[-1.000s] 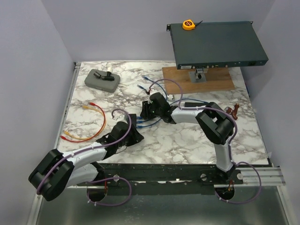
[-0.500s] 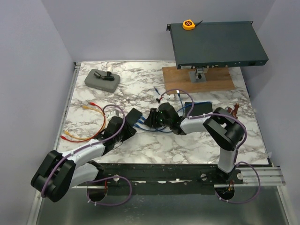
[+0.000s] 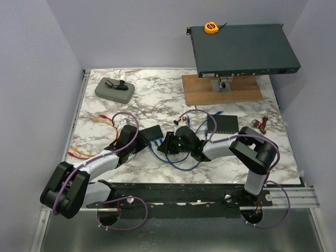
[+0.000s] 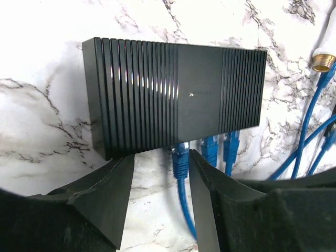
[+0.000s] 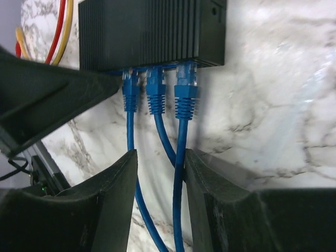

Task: Pull the plug from the switch port
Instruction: Move the switch port to the center of the board.

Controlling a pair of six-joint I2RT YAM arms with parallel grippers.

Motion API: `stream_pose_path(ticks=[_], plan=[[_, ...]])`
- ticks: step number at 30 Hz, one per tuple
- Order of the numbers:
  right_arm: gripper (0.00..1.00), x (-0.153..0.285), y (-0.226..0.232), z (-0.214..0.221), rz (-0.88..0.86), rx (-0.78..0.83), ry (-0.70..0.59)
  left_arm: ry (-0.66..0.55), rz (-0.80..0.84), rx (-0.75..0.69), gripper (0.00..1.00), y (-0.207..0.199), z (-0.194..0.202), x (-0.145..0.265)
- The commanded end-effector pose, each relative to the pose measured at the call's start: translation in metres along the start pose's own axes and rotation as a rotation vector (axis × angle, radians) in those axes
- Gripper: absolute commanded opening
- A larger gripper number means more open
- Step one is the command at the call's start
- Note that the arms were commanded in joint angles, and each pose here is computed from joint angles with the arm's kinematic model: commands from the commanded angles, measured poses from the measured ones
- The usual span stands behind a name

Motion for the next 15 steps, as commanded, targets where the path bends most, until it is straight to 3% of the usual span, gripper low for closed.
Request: stream_pose_path(ticks=[1,8,15], plan=[[0.44,0.007,0.014,0.015,0.0,0.017,0.032,-0.015,-0.003,-0.007,0.46,-0.005,-0.006,-0.008],[0.47,0.019,0.014,0.006,0.071,0.059,-0.036,-0.001,0.027,0.009,0.46,-0.009,-0.004,-0.01],[0.53,0.035,0.002,-0.017,0.164,0.131,-0.109,-0.065,0.059,0.033,0.5,-0.004,-0.01,0.013]])
Point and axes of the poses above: each gripper's point midway between its finger pads, its own x axis back along the fingers, its own y axis along the line the jaws close on, z = x × y, the point moved 6 cm from there along x, back along the fingers, and after that the axes turned 10 degrees about x, right-handed, at the moved point
